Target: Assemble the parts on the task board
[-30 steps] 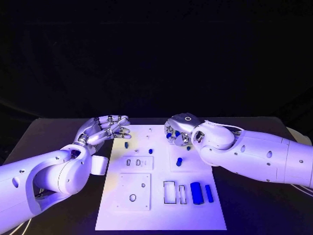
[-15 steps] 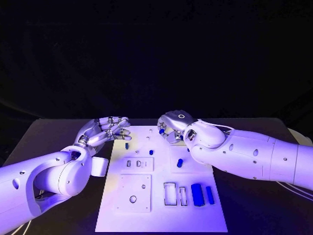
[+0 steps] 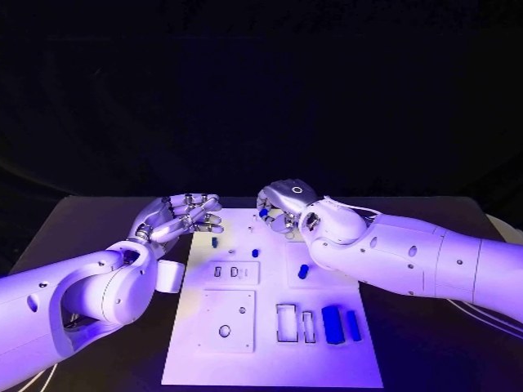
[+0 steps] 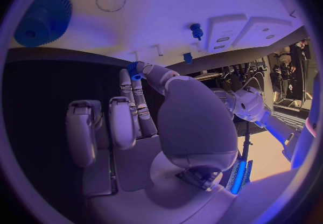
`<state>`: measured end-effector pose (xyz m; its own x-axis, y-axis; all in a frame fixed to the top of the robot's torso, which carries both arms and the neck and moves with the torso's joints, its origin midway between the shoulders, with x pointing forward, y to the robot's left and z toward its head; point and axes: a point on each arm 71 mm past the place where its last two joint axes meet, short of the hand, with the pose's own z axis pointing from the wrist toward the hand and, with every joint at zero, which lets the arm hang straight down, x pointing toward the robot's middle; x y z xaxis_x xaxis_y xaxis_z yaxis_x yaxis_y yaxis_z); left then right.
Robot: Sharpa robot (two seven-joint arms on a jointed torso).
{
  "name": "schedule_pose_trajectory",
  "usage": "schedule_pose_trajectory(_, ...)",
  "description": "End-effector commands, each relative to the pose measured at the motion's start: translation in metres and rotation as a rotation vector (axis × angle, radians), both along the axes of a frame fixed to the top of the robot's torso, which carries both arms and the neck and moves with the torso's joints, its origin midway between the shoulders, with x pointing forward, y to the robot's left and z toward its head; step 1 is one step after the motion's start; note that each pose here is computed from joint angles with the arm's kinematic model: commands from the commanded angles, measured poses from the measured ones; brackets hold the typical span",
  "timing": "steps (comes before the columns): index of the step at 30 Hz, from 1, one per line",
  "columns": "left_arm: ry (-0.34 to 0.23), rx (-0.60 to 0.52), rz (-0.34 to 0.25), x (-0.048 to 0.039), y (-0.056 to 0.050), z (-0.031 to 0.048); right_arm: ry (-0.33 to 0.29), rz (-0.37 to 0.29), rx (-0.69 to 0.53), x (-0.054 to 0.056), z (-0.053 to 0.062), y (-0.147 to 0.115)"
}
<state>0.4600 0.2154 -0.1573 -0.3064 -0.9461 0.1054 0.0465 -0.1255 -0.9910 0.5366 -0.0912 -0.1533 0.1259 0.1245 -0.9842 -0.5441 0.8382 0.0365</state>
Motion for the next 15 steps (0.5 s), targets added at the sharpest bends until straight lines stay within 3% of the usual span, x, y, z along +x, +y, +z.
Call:
schedule_pose_trajectory(1, -0.010, -0.010, -0.022, -0.0003, -0.0030, 0.0024, -0.021, 0.005, 0.018, 0.0011, 0.0020, 0.0018)
schedule_pose_trajectory(15, -0.012, -0.010, -0.024, 0.0003, -0.0042, 0.0038, -0.003, 0.013, 0.022, 0.0041, -0.0033, 0.0114)
